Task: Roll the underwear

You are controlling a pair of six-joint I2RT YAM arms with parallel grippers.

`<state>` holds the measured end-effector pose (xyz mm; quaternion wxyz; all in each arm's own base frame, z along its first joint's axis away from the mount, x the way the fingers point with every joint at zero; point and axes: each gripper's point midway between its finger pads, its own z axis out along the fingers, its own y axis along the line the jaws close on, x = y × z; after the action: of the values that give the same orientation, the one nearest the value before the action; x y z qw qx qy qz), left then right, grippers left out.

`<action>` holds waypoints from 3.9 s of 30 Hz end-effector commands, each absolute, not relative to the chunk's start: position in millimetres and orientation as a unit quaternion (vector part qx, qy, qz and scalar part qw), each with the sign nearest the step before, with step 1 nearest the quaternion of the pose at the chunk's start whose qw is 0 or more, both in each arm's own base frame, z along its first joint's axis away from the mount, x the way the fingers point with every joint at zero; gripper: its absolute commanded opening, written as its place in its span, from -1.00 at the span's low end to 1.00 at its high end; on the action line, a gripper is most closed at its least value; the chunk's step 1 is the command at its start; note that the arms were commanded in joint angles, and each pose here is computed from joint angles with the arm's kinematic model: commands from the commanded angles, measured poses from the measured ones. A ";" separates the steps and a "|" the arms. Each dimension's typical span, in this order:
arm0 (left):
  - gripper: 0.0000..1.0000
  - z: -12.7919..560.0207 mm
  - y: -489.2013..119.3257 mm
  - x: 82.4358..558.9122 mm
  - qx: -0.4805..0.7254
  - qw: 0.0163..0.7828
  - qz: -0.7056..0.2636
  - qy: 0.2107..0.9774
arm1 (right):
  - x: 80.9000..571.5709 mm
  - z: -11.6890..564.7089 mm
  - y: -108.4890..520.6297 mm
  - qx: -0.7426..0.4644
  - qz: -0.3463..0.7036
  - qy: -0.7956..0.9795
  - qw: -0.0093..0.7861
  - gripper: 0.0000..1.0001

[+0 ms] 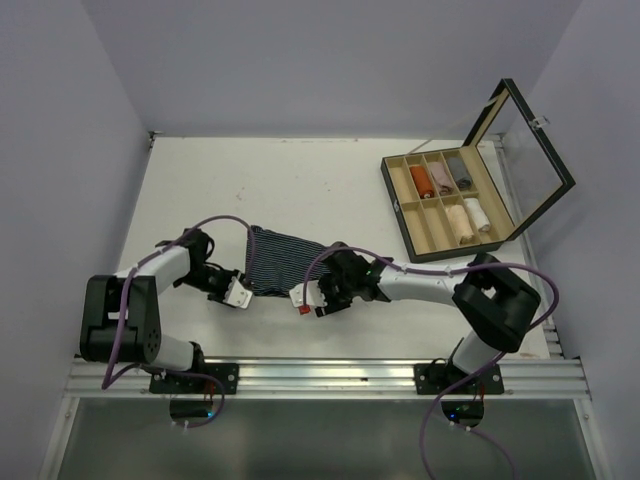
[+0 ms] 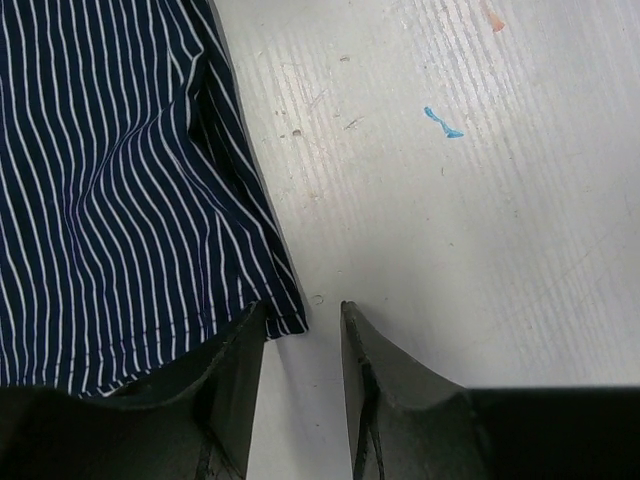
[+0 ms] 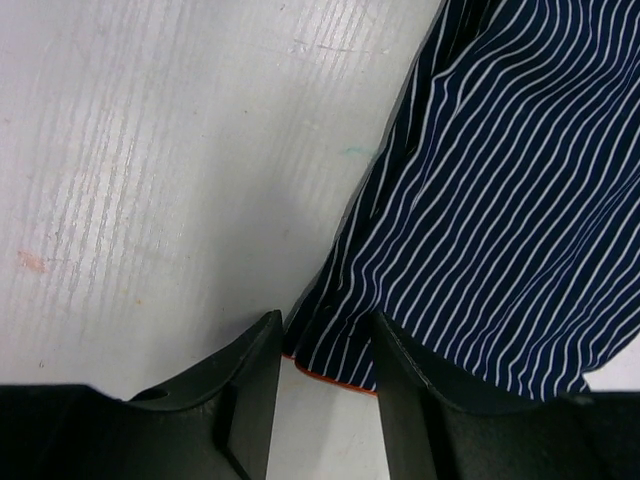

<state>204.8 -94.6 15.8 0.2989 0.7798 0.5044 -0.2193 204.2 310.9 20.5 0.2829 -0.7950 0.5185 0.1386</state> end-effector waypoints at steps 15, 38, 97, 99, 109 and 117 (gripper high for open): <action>-0.13 37.5 -83.6 239.5 0.779 0.326 -0.204 0.494 | 239.7 -10.2 336.3 -0.849 0.106 0.481 0.193 -0.25; -0.17 20.1 -57.7 274.8 0.788 0.286 -0.168 0.518 | 248.2 3.7 336.2 -0.820 0.138 0.518 0.202 -0.03; -1.00 56.8 -81.9 384.7 0.415 0.181 -0.411 0.791 | 312.2 75.1 318.8 -0.280 0.562 0.778 0.021 -1.00; -1.00 44.4 -82.3 391.7 0.404 0.171 -0.417 0.796 | 318.5 70.8 317.6 -0.266 0.565 0.781 0.018 -1.00; -1.00 13.5 -78.7 388.7 0.407 0.149 -0.418 0.798 | 332.5 82.0 320.1 -0.303 0.529 0.790 0.063 -1.00; -1.00 1.5 -72.3 373.4 0.416 0.122 -0.409 0.803 | 351.2 78.5 323.7 -0.331 0.509 0.792 0.068 -1.00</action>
<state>378.4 -85.7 19.8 0.1396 0.3981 0.7965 -0.4331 337.7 323.8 70.6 0.0502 -0.3081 0.7965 0.5178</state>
